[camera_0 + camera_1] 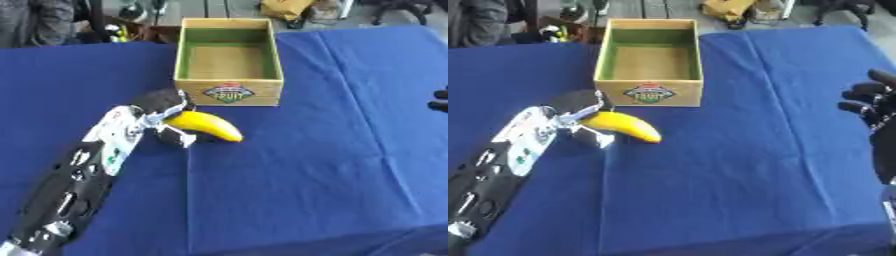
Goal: Pick up objects on the table and place them in the box.
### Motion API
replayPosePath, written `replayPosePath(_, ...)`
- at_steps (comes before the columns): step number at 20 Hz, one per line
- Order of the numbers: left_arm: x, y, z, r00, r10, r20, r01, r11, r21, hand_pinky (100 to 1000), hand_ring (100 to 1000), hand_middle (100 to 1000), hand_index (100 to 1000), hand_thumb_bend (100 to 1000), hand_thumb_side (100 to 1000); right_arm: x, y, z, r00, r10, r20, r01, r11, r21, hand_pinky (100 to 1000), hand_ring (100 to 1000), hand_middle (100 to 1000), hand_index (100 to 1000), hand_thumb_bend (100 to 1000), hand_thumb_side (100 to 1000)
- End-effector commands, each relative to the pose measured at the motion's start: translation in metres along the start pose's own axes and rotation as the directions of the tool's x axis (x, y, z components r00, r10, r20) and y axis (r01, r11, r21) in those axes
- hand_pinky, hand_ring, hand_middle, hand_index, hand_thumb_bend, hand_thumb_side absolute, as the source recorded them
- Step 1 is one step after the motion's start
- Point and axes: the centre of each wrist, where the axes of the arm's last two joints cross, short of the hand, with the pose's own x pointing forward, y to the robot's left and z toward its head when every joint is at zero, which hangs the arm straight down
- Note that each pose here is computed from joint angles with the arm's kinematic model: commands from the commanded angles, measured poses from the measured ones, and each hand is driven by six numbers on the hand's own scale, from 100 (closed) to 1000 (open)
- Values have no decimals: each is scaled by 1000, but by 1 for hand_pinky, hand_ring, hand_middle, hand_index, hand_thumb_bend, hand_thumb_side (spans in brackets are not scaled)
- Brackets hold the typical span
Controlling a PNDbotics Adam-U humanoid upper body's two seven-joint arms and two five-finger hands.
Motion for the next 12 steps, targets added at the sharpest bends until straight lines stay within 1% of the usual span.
replayPosePath(1,-3,26,8,1000,8,6,-8,999,43,434,331,366,543,181,316,6,-2,-4,1000,9,20,-10,1000,9,650,654,585,766,100,870)
replayPosePath(7,-6,42,14,998,59,19,-60,997,42,436,328,362,540,162,329,7,-3,-4,1000,10,20,-10,1000,10,650,653,585,766,100,870)
replayPosePath(12,-10,66,18,998,52,27,-54,997,61,436,329,363,541,162,323,7,-2,-5,1000,9,21,-10,1000,14,650,653,585,766,100,870)
